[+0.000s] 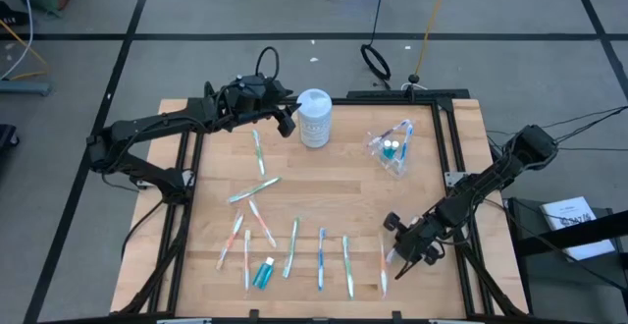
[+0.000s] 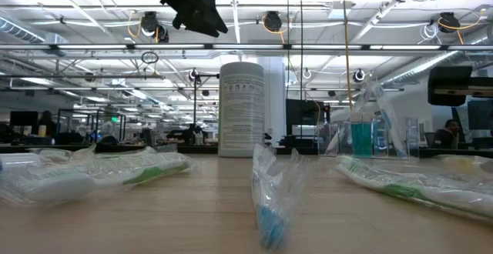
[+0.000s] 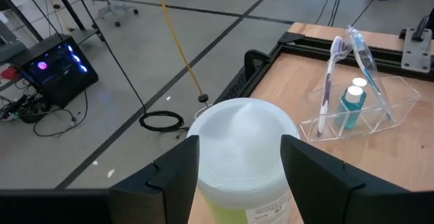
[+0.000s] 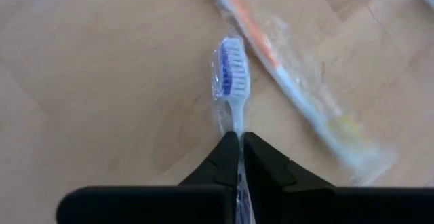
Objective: Pick & Place toothbrushing station
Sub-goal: Put the purple toothbrush into the transparent organizer
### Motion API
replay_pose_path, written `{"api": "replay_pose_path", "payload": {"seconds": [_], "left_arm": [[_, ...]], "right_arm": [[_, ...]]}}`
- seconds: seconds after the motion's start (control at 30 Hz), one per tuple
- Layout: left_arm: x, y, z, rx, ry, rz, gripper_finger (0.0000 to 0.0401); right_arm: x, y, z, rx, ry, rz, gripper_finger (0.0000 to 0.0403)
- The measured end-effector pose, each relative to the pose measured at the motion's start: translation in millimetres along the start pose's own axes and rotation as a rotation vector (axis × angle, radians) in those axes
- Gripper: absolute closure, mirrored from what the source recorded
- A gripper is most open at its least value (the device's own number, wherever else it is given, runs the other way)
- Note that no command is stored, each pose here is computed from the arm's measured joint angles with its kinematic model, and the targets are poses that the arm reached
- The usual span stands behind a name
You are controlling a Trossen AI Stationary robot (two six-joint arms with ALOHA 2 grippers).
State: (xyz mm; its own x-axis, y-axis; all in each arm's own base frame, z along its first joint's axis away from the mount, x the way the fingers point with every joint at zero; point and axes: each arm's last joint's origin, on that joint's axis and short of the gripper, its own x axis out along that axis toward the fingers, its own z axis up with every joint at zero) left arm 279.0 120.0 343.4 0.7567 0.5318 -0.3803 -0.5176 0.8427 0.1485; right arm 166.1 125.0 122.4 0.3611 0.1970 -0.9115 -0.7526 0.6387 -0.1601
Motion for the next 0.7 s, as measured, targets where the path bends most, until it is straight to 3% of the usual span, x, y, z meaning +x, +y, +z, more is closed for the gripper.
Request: {"api": "replay_pose_path", "payload": {"seconds": [0.23,0.37,0.47,0.7], "left_arm": [[0.0,0.0,0.0,0.005,0.000,-0.001,0.0187],[0.0,0.0,0.1,0.025,-0.001,-0.002,0.0187],[0.0,0.0,0.1,0.027,-0.002,-0.002,0.0187],[0.0,0.0,0.0,0.063,0.001,-0.002,0.0187]], "right_arm": [[-12.0,-4.4,2.2,0.279,-0.019,-0.103,0.0398],[-29.6,-9.4,13.0,0.471,-0.143,-0.135,0.0400],[-40.2,-11.7,13.0,0.542,-0.203,-0.196,0.0402],[-70.8,-26.4,14.0,0.607,-0.364,-0.588,0.0402]]}}
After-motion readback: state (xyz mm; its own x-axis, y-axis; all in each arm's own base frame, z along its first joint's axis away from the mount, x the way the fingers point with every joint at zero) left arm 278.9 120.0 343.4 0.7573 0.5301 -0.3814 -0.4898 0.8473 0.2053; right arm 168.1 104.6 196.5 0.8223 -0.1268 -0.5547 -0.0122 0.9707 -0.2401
